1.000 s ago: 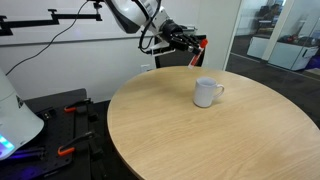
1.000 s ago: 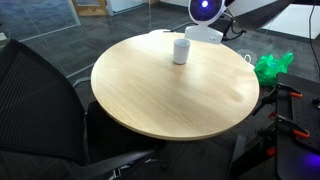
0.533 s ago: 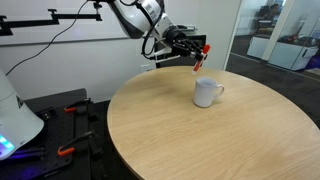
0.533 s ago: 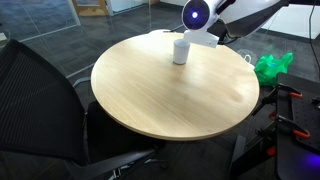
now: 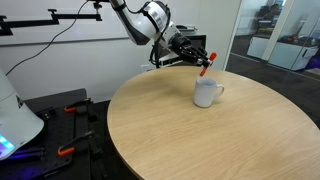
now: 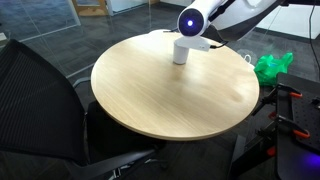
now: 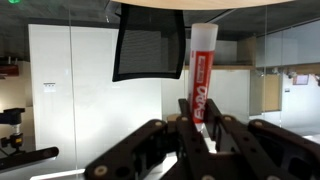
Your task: Place the red marker inside the white mug
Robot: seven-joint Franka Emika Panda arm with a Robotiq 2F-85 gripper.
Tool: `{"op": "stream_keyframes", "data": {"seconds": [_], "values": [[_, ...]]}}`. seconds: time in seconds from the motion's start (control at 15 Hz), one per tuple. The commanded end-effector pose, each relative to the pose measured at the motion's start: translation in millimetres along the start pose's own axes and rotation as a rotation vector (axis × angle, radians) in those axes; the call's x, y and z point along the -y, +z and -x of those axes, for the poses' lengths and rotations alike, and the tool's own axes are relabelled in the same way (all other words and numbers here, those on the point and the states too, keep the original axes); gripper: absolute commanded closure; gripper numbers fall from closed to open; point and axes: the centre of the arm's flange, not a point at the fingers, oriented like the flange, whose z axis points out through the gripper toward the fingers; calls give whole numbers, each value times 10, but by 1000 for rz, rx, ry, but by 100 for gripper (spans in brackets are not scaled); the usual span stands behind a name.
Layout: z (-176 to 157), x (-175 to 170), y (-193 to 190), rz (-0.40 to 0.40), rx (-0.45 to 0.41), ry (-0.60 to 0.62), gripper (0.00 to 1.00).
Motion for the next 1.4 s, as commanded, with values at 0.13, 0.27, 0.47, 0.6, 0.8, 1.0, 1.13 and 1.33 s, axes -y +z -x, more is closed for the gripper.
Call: {"op": "stream_keyframes", "data": {"seconds": [0.13, 0.27, 0.47, 0.6, 0.8, 1.0, 1.13, 1.33], "values": [[91, 185, 11, -84, 0, 3, 95], [147, 213, 21, -102, 1, -5, 95], [261, 251, 65, -136, -2, -3, 95], [350, 275, 97, -157, -6, 8, 95], [466, 302, 143, -179, -4, 8, 95], [551, 301, 155, -193, 7, -7, 56], [554, 270, 121, -203, 12, -15, 48], [490, 231, 37, -209, 16, -3, 26]]}}
